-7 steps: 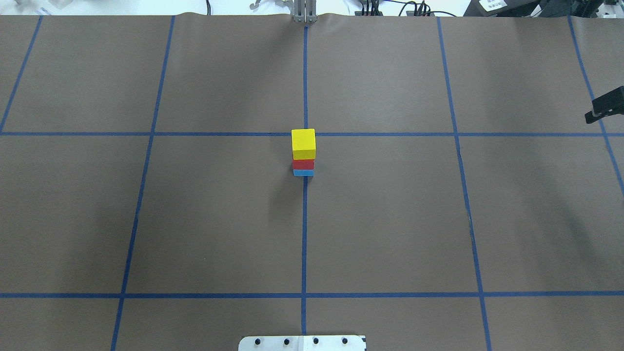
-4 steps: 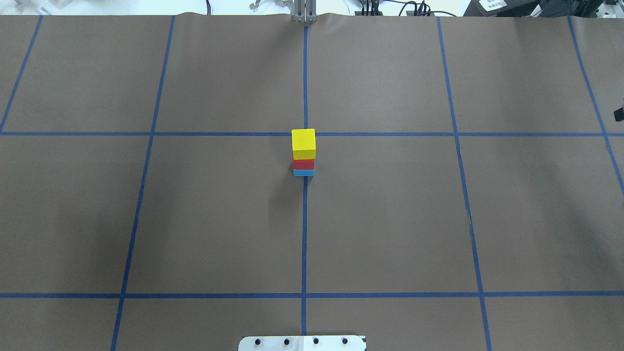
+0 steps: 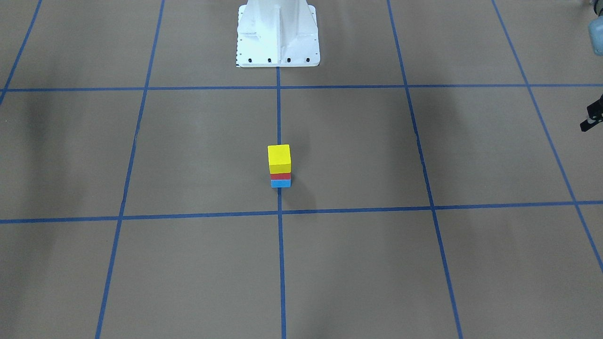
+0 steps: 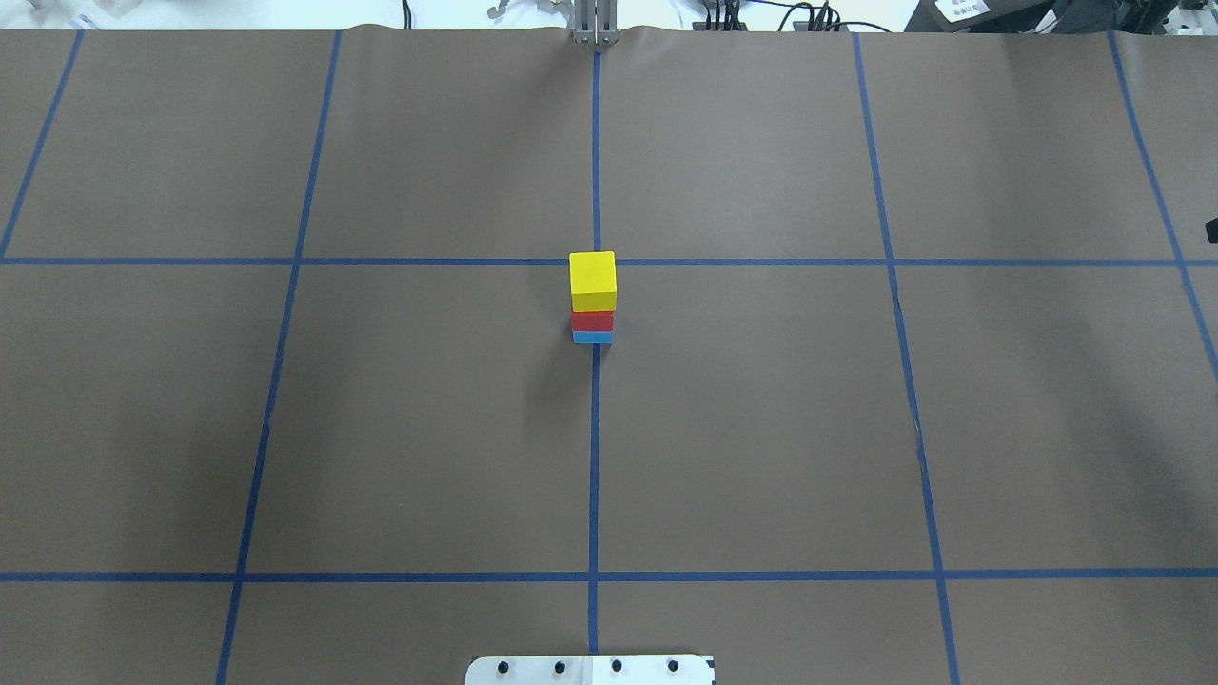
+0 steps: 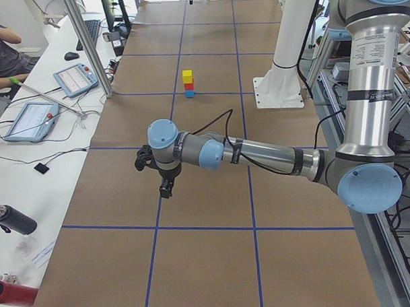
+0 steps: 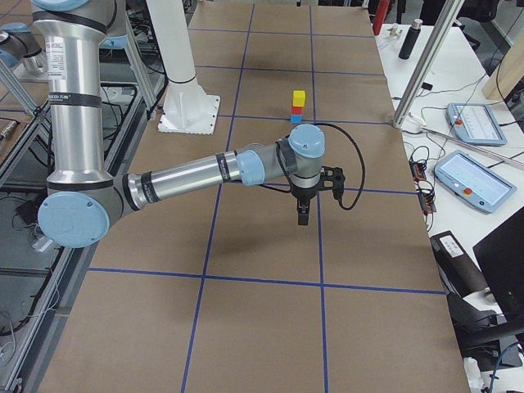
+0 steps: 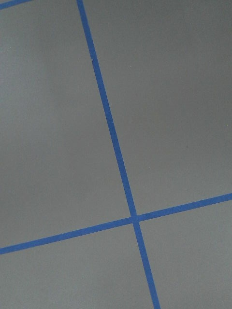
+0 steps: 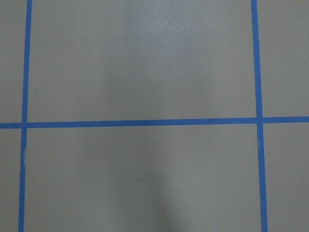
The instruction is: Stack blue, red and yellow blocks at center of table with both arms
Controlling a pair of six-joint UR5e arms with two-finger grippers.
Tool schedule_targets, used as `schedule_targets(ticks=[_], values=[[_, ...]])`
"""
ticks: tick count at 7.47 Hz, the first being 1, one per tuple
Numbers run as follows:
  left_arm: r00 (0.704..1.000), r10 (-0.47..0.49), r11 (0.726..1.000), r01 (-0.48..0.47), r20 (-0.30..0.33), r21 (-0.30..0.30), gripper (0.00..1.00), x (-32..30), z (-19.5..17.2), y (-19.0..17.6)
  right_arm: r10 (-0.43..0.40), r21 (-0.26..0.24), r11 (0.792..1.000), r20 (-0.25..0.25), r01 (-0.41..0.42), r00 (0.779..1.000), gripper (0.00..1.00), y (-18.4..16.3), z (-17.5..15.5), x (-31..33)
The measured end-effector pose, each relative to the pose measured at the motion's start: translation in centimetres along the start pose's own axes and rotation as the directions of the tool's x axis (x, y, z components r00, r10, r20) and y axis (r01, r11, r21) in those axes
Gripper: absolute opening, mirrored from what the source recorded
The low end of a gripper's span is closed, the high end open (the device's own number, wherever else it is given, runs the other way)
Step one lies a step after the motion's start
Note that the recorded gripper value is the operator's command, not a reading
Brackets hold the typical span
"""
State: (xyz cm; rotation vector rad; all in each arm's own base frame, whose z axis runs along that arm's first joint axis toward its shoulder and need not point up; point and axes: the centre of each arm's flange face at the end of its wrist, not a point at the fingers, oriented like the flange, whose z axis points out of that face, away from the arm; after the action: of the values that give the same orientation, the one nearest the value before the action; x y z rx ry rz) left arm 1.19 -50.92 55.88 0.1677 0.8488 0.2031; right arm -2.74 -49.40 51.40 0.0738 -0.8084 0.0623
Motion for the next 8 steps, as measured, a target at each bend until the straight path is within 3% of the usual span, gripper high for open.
schedule_targets(ticks=[6, 8], values=[[1.000, -0.006, 1.000, 0.006, 0.000, -0.003, 0.99, -0.1, 0.1, 0.1, -0.004, 0.002, 1.000, 0.002, 0.004, 1.000, 1.00, 0.0, 0.0, 0.0], [0.997, -0.081, 0.997, 0.081, 0.005, -0.014, 0.99, -0.7, 0.7, 1.2, -0.005, 0.002, 1.000, 0.002, 0.005, 1.000, 1.00, 0.0, 0.0, 0.0]])
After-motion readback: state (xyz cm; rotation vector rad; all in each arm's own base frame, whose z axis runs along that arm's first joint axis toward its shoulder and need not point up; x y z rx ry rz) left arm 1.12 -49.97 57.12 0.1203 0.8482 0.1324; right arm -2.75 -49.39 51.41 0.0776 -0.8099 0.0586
